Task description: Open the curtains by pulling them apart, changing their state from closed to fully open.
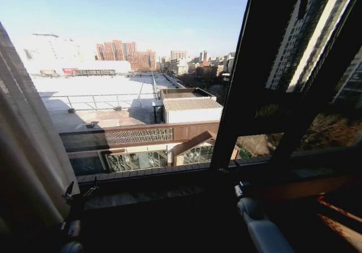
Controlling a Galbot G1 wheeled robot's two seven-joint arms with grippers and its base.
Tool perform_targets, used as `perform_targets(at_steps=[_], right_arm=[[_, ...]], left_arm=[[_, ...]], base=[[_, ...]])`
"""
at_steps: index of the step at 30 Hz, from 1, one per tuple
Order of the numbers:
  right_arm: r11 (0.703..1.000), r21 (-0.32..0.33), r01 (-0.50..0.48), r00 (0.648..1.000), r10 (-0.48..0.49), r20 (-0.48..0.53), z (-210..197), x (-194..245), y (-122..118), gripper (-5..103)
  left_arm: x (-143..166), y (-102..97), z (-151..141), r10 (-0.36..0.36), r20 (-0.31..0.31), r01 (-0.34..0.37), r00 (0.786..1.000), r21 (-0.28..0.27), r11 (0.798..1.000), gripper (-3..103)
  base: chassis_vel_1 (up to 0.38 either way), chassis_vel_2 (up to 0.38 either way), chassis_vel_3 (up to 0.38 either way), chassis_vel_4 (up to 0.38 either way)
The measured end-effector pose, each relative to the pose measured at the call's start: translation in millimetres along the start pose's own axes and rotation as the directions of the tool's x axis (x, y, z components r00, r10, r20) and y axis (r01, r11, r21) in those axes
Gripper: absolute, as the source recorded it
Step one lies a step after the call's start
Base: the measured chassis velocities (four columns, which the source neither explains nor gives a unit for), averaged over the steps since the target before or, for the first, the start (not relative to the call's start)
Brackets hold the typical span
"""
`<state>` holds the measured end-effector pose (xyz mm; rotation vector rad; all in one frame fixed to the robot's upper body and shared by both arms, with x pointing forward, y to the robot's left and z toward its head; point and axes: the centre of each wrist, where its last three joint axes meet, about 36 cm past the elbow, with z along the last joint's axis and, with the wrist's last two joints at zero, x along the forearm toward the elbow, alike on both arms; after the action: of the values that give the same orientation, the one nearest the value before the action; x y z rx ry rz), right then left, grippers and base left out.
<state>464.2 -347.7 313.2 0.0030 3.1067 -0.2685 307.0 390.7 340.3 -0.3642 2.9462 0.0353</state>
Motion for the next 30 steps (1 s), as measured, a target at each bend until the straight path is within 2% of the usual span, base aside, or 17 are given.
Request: perform_targets(at_steps=[17,30], right_arm=[[1.000,0.000,0.000,1.000,0.000,0.000,0.0,0.0,0.0,100],[1.000,0.000,0.000,1.000,0.000,0.000,0.0,0.0,0.1,100]], left_arm=[[-0.9,0.8,0.5,-0.001,-0.002,0.001,1.000,-0.002,1.000,100],[-1.3,1.2,0.5,-0.002,-0.003,0.002,1.000,-0.002,1.000,100]], base=[[-0.007,-0.006,0.007,0.005],[-0.189,-0.185,0.180,0.178]])
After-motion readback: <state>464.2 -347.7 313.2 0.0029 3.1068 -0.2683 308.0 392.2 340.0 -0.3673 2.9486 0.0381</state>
